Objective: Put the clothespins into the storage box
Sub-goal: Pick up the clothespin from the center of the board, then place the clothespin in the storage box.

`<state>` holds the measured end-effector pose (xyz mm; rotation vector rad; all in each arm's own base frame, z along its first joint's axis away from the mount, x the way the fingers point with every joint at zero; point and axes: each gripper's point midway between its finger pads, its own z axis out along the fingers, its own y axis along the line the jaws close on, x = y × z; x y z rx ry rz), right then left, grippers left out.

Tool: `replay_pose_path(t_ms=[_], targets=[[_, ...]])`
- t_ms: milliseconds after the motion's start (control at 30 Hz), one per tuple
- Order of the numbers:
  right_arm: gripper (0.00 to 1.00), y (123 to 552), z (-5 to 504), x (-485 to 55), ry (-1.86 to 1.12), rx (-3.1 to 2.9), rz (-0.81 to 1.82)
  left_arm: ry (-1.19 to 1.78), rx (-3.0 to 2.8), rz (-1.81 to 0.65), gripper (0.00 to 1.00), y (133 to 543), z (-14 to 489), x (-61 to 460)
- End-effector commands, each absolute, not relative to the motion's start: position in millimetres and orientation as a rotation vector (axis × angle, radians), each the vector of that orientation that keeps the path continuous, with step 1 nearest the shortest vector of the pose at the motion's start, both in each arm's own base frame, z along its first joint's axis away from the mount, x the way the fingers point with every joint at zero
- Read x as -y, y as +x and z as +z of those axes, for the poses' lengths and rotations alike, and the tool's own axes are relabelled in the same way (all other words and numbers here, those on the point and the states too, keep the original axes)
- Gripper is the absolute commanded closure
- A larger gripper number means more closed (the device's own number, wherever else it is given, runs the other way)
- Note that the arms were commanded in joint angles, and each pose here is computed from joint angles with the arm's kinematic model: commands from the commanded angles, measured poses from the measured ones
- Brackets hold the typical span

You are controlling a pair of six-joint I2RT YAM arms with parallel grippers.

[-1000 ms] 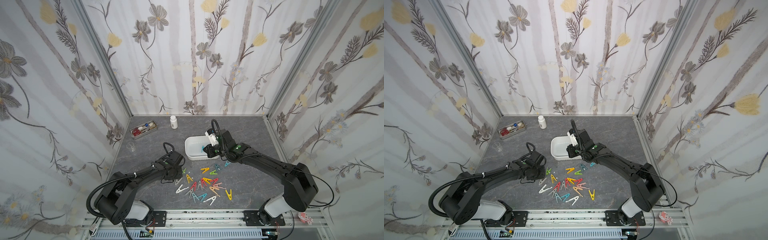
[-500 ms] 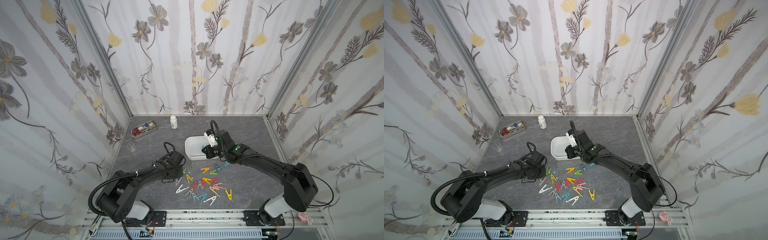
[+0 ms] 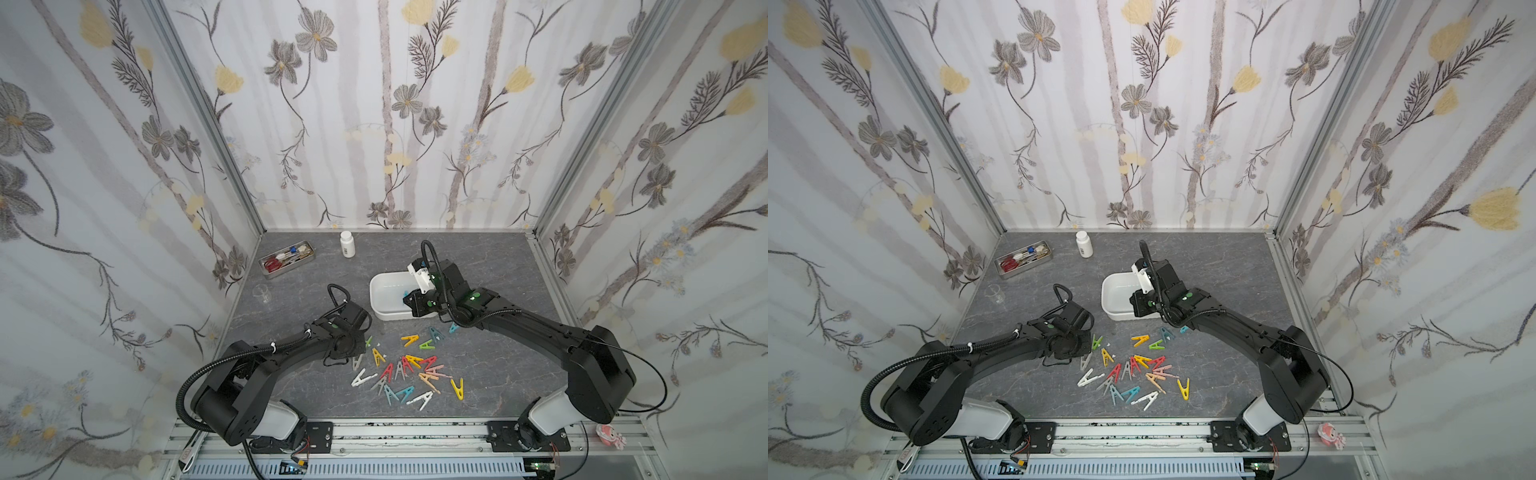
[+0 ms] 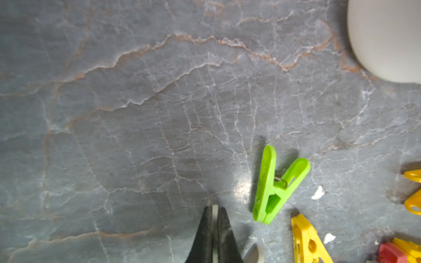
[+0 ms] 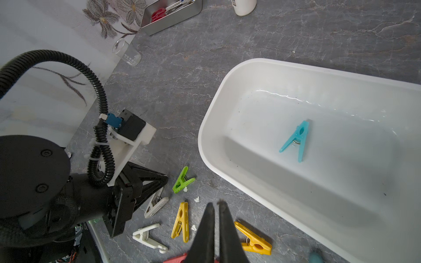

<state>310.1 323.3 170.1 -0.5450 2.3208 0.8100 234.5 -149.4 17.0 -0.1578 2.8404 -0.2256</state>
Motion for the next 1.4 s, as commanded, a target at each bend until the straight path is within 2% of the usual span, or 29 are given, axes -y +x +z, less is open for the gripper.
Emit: replay_pose_path(t_ms=[0, 367, 567, 900, 1033, 1367], targets=[[0.91, 311.2, 174.8, -327.5, -0.549, -2.295, 0.829, -0.160, -2.840, -0.232, 0.96, 234.3, 25.1, 150.1], [0.91, 313.9, 181.5, -326.5, -0.530, -2.274, 0.824, -0.217, -2.723, -0.481, 1.00, 257.8, 80.8, 161.6], [0.91, 315.3, 202.9, -330.3, -0.527, -2.228, 0.852, -0.206, -2.594, -0.652, 1.00, 289.1, 126.5, 184.2], [0.89, 297.1, 194.3, -299.6, -0.499, -2.284, 0.756, -0.180, -2.409, -0.817, 1.00, 353.5, 173.5, 226.8], [0.89, 281.0, 189.5, -278.8, -0.480, -2.316, 0.713, -0.170, -2.406, -0.776, 1.00, 380.9, 168.7, 239.4], [0.88, 237.2, 144.6, -229.7, -0.370, -2.436, 0.624, -0.102, -2.463, -0.643, 1.00, 431.6, 120.3, 286.1]])
